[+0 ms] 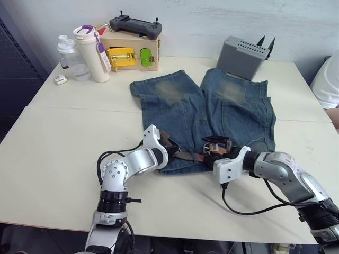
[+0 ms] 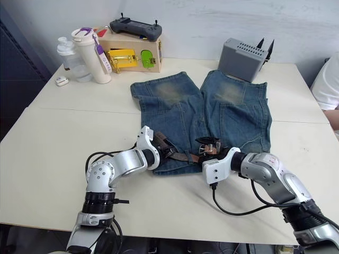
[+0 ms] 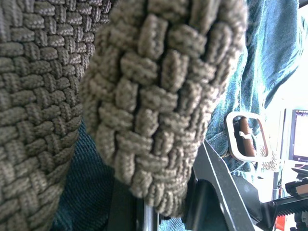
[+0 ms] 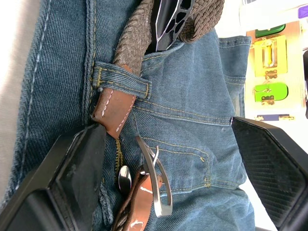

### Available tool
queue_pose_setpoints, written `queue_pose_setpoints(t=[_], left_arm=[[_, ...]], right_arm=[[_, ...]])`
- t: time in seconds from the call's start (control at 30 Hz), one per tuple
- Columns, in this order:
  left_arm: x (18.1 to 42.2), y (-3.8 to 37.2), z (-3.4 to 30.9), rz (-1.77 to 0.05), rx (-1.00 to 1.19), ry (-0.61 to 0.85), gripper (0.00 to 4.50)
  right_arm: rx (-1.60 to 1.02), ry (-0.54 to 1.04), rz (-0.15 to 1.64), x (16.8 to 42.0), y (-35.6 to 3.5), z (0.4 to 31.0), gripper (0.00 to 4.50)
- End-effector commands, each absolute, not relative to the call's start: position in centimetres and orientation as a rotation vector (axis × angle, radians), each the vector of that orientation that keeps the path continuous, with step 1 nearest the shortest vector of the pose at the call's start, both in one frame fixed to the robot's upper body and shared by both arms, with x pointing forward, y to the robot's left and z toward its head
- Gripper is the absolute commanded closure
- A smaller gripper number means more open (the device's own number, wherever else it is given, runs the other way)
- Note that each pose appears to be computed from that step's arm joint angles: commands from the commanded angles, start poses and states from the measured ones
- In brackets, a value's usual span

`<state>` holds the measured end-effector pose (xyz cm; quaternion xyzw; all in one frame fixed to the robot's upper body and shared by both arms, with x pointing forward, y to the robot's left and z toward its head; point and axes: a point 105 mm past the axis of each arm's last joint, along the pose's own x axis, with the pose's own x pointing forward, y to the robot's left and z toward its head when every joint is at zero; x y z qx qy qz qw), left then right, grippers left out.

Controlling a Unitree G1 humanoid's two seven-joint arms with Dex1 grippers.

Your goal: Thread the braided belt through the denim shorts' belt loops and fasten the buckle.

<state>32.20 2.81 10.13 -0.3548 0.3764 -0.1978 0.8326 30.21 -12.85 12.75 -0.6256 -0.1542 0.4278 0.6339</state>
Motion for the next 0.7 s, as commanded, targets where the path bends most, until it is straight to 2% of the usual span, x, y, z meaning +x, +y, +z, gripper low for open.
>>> queue_pose_setpoints(t=[0.03, 0.33, 0.7], left_arm=[[31.1, 1.9, 8.1, -0.424, -0.716, 0.893, 4.5], [31.2, 1.9, 8.1, -0.423, -0.724, 0.892, 4.5], [31.1, 1.9, 8.1, -0.415, -0.742, 0.891, 4.5]], right_arm=[[-1.511, -0.438, 1.006, 29.7, -12.2, 12.3, 0.09], [-1.593, -0.534, 1.029, 29.6, -12.2, 11.7, 0.09], [-1.6, -0.551, 1.025, 29.6, -12.6, 10.9, 0.09]])
